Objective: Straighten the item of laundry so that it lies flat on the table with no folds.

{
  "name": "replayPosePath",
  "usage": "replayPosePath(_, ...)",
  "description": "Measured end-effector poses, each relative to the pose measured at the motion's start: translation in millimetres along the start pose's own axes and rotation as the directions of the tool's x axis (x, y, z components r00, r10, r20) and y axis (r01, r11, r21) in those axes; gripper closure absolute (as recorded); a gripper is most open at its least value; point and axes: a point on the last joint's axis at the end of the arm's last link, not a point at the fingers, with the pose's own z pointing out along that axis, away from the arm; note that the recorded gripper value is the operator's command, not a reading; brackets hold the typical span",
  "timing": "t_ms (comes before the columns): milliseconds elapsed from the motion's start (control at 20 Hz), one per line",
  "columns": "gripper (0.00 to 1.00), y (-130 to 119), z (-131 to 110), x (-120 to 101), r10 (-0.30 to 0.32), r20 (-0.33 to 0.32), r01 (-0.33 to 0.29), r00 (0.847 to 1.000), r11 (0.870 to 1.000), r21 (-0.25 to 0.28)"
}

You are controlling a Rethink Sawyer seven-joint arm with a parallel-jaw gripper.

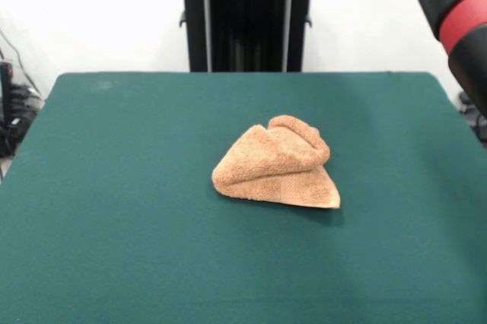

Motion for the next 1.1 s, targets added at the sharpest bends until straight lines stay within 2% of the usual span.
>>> replayPosePath(450, 0.00, 5, -21, -17, 0.012, 0.069, -0.010, 0.998, 0.999, -0.032)
replayPosePath(1100, 0.00, 4, -23, -27, 0.023, 0.130, -0.017, 0.991, 0.999, -0.047)
